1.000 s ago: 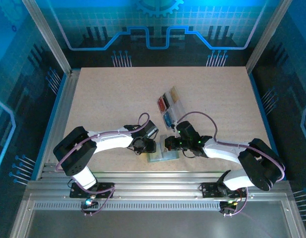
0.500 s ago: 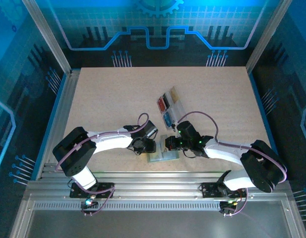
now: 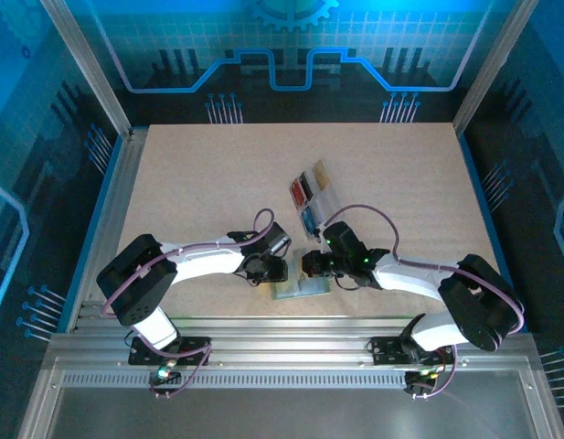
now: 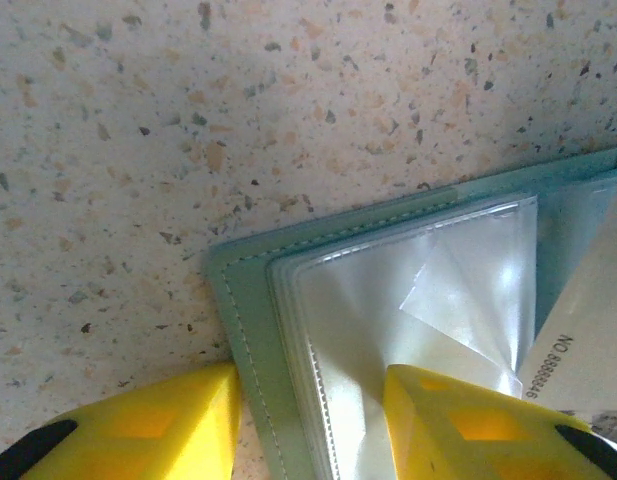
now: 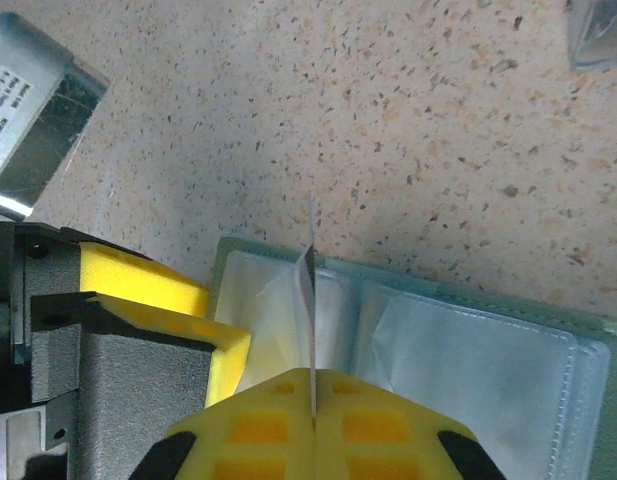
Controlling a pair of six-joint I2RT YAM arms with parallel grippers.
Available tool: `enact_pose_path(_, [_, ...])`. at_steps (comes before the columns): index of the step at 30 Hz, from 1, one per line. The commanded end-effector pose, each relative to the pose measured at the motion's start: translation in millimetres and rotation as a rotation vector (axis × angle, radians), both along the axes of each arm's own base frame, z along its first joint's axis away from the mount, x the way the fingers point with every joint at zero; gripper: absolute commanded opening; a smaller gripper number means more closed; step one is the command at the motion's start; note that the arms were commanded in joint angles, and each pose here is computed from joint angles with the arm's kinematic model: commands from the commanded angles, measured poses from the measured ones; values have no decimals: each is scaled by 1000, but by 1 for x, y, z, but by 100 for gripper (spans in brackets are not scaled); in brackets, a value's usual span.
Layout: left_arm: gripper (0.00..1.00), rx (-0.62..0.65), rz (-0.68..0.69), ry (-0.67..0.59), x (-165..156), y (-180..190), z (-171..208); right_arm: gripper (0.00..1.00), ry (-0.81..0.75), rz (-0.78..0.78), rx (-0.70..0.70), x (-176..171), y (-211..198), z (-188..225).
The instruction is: Put the credit cards into the card holder
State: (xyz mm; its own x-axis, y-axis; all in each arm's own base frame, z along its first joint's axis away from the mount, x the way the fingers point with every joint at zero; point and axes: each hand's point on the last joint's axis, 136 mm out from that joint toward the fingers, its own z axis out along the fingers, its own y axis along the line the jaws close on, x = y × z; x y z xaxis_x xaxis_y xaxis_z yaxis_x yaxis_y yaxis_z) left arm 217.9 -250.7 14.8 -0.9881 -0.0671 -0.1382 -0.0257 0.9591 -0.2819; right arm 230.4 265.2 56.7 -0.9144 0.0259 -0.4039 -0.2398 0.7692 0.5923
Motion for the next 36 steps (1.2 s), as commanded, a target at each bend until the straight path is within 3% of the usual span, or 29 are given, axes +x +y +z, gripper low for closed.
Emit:
enact_pose_path(1, [42, 76, -5, 74, -21, 16, -29, 0, 4, 11, 13, 0, 8, 3])
enact_pose_path(36, [42, 81, 7, 73, -28, 25, -32, 0, 230, -83, 137, 1, 1, -24])
